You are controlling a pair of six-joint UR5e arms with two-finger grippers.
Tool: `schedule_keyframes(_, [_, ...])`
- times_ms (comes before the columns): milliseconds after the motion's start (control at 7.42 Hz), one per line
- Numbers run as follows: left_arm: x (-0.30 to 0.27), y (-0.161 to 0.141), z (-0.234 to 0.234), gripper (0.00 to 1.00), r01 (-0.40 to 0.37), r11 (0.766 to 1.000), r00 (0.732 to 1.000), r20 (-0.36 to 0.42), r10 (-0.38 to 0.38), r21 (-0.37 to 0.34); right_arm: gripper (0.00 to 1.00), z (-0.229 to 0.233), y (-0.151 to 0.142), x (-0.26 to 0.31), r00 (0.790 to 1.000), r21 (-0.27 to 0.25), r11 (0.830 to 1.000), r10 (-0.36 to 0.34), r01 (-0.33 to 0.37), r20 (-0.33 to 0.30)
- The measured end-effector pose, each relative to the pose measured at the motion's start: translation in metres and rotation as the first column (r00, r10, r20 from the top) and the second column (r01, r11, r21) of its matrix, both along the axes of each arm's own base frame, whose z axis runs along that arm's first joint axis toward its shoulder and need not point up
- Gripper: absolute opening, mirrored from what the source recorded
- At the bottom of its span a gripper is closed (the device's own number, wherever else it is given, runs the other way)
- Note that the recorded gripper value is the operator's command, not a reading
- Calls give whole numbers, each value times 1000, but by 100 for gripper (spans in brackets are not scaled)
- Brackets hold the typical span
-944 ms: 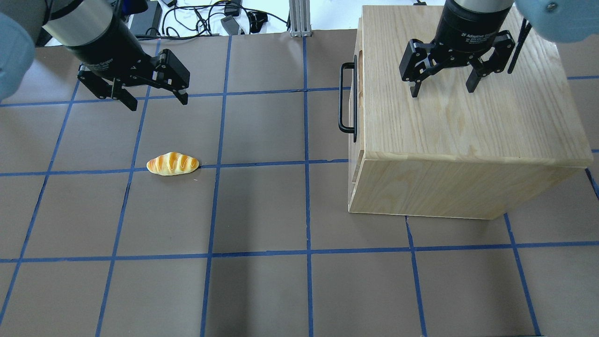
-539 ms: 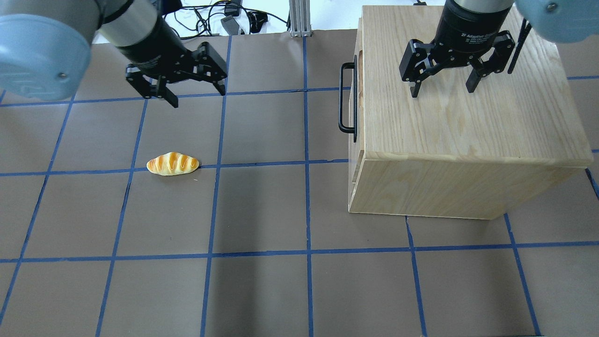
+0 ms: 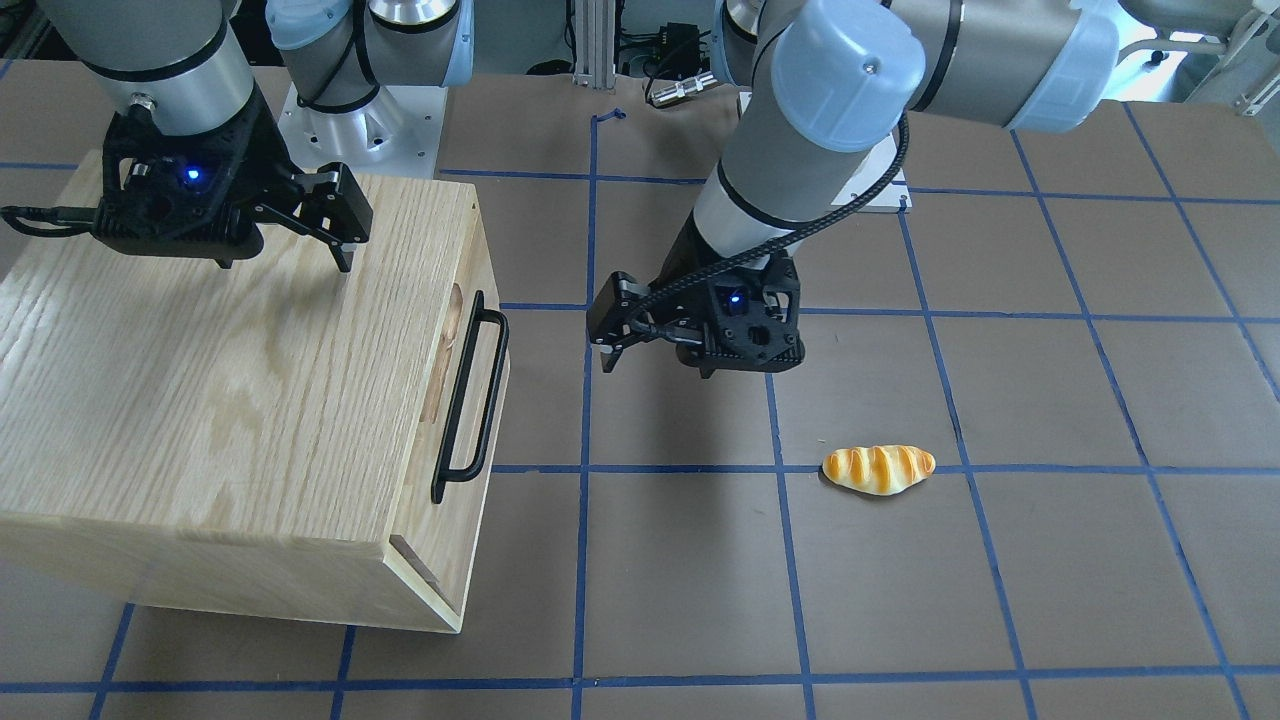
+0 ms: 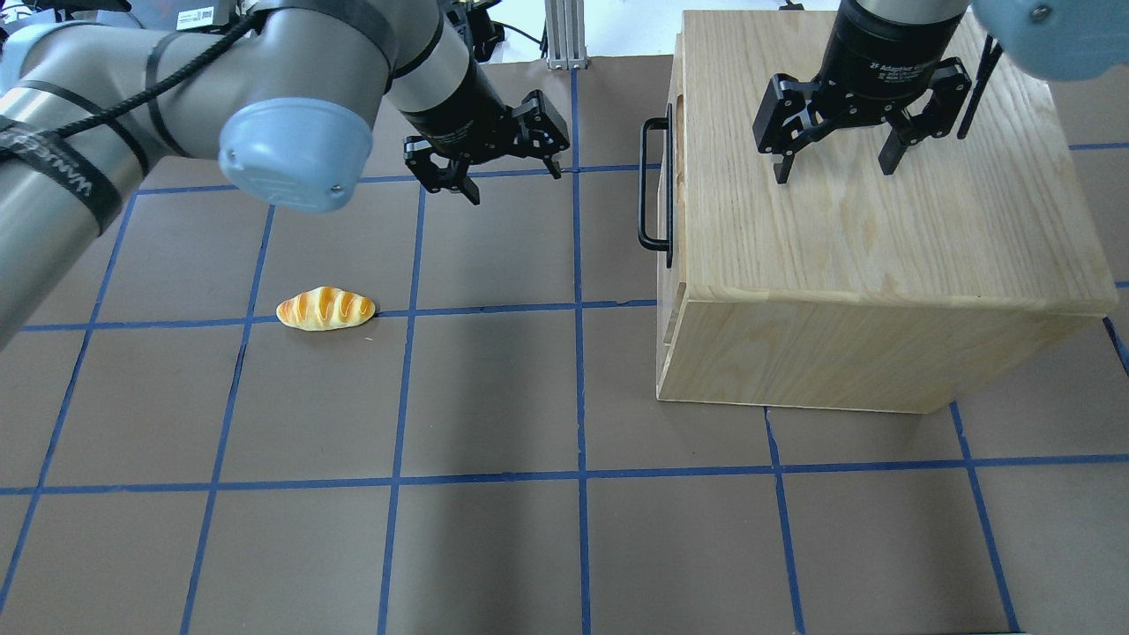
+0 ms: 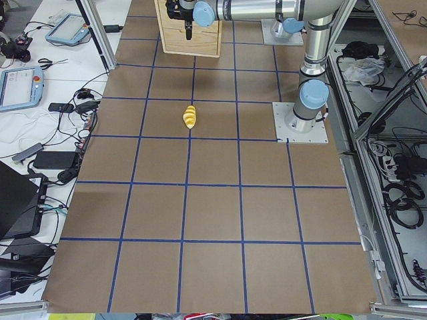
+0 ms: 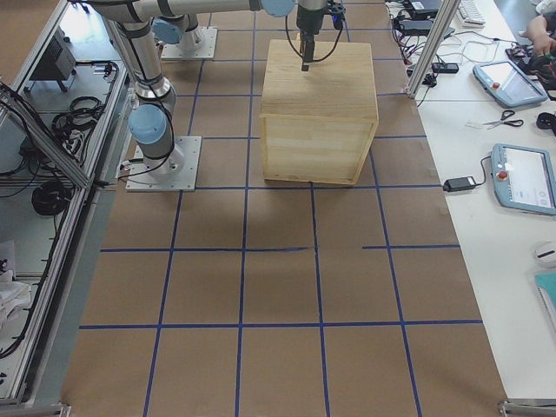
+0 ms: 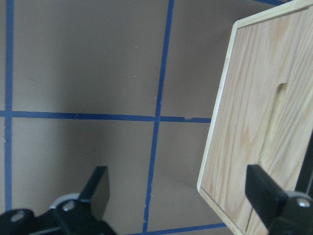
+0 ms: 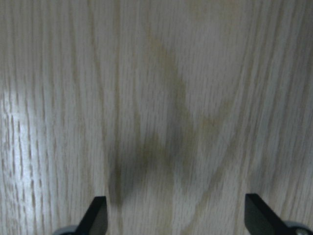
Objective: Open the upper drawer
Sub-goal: 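Move the left gripper toward the black handle of the wooden drawer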
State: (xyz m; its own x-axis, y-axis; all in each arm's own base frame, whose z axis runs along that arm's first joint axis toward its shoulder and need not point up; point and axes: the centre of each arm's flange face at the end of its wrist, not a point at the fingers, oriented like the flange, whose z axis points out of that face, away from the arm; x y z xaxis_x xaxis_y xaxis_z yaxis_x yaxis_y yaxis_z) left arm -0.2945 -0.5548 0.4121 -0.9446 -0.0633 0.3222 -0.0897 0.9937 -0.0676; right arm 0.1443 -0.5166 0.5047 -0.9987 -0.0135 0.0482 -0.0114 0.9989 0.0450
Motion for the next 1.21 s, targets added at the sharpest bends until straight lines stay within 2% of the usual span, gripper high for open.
schedule_keyframes(270, [-27,-1,-13,100,40,999,998,-48,-41,-23,100,0,0,0,1000,0,1000,0,0,0])
schedule_keyframes(539, [-46,2,-23,100,62,998,996,-67,-63,-13,100,0,0,0,1000,0,1000,0,0,0])
schedule_keyframes(1213, [-53,3,-26,100,64,998,993,-100,-63,4,100,0,0,0,1000,0,1000,0,0,0])
